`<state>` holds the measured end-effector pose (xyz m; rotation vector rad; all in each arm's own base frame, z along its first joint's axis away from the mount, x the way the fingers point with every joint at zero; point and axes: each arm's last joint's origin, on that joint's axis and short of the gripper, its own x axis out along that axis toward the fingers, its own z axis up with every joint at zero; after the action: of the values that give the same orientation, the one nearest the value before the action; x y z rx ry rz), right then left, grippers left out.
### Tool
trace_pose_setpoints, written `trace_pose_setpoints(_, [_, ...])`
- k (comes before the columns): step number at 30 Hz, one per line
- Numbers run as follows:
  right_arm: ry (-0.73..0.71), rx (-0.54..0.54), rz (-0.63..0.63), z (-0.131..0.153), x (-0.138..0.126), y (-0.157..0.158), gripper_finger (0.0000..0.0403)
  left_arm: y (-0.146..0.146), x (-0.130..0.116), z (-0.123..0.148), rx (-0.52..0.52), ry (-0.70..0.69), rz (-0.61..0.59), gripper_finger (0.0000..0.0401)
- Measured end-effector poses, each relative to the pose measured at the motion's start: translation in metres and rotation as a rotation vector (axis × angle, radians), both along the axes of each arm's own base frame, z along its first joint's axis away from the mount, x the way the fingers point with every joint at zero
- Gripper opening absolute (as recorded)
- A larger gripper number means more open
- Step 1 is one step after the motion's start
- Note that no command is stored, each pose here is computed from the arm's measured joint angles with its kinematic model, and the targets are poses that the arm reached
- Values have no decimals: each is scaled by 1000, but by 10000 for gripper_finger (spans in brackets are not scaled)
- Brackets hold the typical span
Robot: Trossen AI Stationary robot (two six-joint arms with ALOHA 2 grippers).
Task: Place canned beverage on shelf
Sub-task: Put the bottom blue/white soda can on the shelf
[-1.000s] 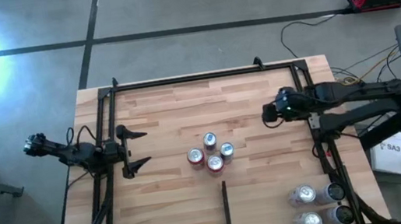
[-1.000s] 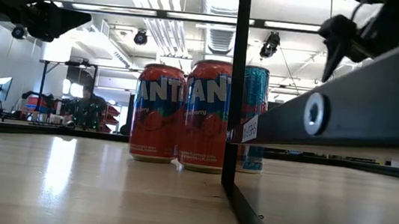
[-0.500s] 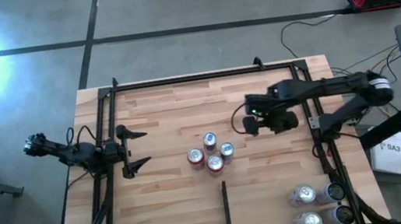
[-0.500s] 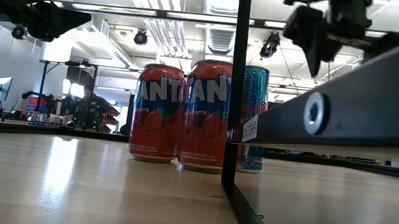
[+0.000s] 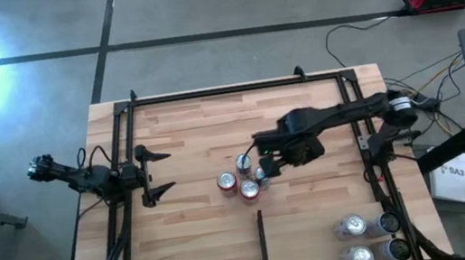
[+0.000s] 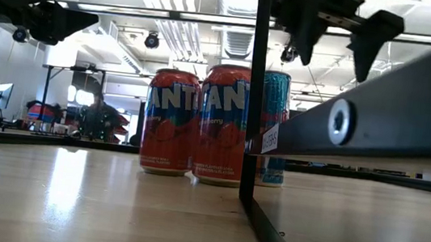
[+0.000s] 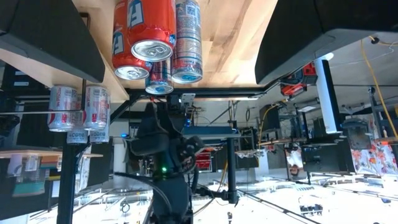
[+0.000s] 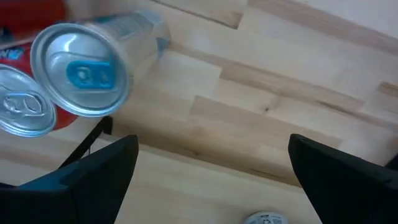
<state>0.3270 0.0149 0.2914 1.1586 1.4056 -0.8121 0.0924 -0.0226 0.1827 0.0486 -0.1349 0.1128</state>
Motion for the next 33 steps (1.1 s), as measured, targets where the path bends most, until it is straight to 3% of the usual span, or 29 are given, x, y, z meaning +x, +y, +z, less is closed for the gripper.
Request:
trace_pose_setpoints(15, [-26, -49, 123, 12, 53, 8, 400, 0, 0, 0, 0, 0, 0, 400])
trace_pose_setpoints(33, [32, -71, 195, -18, 81, 9, 400, 0, 0, 0, 0, 0, 0, 400])
